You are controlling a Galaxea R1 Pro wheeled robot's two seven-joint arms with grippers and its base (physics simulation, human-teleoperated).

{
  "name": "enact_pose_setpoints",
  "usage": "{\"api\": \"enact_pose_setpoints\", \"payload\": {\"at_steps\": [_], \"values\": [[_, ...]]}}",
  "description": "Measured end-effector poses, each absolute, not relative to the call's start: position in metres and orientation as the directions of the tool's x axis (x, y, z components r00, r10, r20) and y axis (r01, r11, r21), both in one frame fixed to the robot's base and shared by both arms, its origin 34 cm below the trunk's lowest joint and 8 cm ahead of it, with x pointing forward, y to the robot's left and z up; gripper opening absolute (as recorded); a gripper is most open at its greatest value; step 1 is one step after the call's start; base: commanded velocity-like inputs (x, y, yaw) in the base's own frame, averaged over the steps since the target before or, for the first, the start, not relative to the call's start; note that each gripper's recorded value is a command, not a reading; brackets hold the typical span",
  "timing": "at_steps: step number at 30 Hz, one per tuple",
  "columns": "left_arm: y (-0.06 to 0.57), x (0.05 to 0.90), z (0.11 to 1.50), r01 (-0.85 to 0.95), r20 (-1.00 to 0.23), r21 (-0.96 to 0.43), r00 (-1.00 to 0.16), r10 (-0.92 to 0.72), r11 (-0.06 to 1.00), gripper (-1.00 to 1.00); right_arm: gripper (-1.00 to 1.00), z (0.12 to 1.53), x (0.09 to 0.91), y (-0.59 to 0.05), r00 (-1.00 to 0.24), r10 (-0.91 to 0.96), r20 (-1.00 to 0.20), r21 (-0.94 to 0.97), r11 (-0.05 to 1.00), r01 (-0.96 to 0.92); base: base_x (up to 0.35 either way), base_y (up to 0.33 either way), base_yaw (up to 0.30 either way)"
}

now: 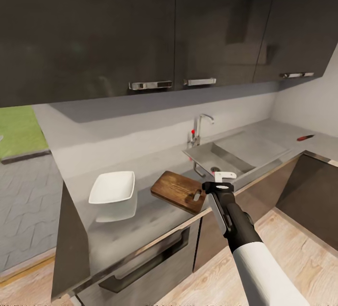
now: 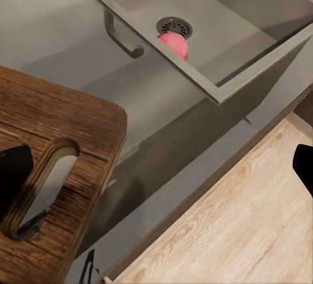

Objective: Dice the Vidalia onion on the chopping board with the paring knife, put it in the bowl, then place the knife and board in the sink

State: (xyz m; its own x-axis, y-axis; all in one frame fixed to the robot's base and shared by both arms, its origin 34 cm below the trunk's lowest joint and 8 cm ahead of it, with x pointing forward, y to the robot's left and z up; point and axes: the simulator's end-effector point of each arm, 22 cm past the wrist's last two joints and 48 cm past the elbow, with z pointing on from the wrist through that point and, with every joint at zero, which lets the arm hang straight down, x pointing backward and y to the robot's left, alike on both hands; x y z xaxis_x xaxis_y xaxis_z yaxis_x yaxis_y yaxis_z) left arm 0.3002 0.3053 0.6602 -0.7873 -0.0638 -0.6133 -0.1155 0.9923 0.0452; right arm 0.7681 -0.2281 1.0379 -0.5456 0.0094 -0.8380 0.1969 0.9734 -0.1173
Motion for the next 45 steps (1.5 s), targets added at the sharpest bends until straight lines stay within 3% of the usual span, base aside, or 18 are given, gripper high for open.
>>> {"api": "enact_pose_setpoints", "payload": {"at_steps": [45], "values": [[0.305,0.285,0.652,-0.114,-0.578,0.05,-0.814,-0.064,0.992,1.0,1.0,1.01,0.769,-0.228,-0.58,0.009,-0.814,-0.126,0.973,0.192,0.01,0.0,0.0]]}}
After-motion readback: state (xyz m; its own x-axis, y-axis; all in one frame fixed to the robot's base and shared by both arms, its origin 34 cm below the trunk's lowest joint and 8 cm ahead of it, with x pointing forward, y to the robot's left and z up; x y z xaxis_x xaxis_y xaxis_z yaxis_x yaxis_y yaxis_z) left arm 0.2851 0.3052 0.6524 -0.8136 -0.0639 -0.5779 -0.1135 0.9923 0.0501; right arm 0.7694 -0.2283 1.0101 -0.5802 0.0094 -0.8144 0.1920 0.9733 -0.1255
